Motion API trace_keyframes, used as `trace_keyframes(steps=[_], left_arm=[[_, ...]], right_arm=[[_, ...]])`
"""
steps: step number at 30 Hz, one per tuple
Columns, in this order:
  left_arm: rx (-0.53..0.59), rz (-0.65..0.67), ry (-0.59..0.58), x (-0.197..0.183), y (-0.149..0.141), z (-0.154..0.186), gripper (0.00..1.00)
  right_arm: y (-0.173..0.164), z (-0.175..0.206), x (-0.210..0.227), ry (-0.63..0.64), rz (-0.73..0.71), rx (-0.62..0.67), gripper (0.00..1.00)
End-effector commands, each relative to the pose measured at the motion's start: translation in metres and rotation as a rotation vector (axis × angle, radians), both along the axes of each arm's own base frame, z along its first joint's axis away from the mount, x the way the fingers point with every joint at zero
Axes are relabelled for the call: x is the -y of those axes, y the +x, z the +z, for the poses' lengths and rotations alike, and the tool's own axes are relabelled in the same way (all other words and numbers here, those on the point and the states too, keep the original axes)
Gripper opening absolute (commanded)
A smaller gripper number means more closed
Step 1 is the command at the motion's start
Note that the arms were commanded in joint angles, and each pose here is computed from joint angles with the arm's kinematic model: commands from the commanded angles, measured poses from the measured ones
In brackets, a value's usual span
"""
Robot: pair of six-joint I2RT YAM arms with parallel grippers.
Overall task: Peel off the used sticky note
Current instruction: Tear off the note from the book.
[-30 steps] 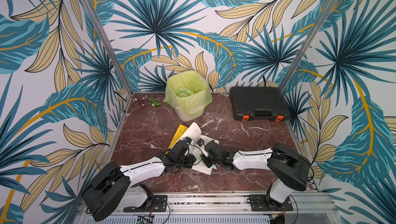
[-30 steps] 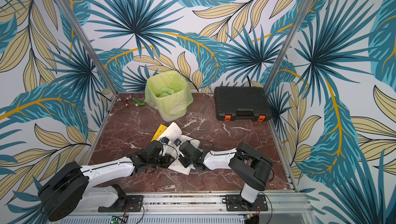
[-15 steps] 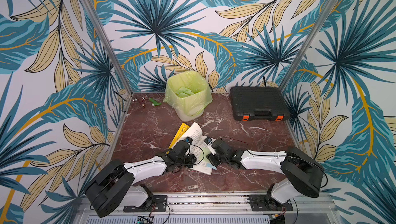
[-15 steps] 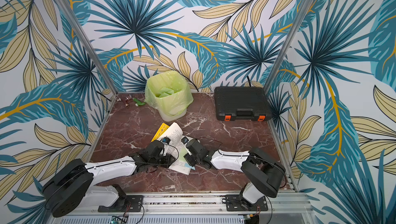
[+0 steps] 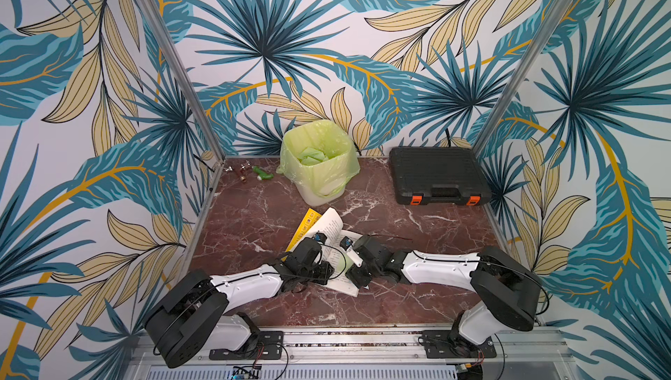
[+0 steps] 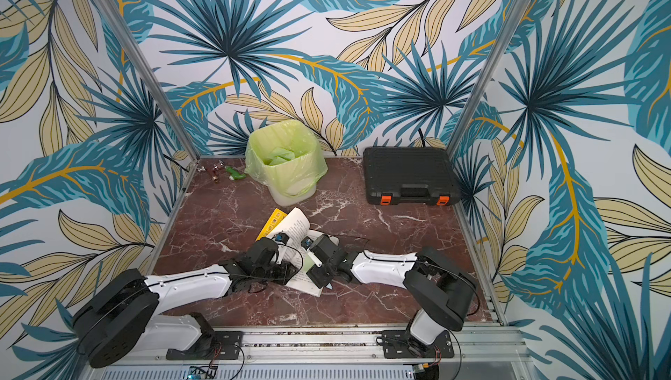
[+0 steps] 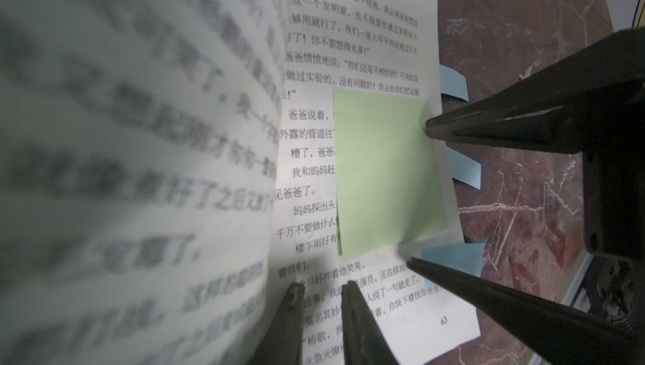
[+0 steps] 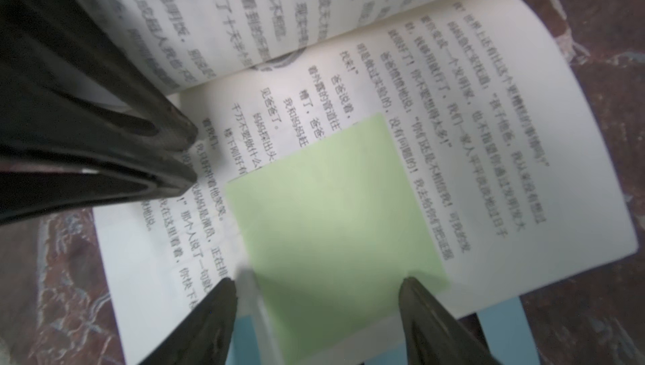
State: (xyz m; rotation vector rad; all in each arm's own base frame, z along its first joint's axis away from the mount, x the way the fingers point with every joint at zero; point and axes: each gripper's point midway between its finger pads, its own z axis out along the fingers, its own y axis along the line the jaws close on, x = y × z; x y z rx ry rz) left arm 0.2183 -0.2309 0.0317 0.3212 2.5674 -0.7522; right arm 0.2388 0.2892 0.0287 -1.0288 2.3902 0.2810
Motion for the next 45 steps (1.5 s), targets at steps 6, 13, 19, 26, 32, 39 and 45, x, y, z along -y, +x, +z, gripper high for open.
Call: trace_keyframes(steps=[6, 13, 19, 26, 32, 39, 45], left_arm=[[-0.071, 0.046, 0.143, -0.03, -0.009, -0.033, 0.23], [-0.069, 0.042, 0.15, -0.031, -0.008, -0.033, 0.23], [-0.066, 0.04, 0.147, -0.03, -0.007, -0.032, 0.23], [-0.067, 0.039, 0.149, -0.03, -0.007, -0.032, 0.23], [-0.073, 0.042, 0.159, -0.031, -0.007, -0.035, 0.23], [-0.08, 0.048, 0.165, -0.032, -0.007, -0.039, 0.23], [-0.085, 0.047, 0.182, -0.034, -0.008, -0.041, 0.23]], right_arm=[[0.002, -0.035, 0.042, -0.247, -0.101, -0.029, 0.7], [0.009, -0.039, 0.053, -0.296, -0.168, -0.012, 0.61], [0.016, -0.038, 0.051, -0.275, -0.201, -0.008, 0.49], [0.025, -0.029, 0.043, -0.203, -0.225, 0.004, 0.26], [0.045, -0.004, 0.028, -0.012, -0.278, -0.018, 0.11], [0.079, 0.02, 0.047, 0.151, -0.444, -0.066, 0.0], [0.114, 0.064, 0.06, 0.284, -0.518, 0.015, 0.0]])
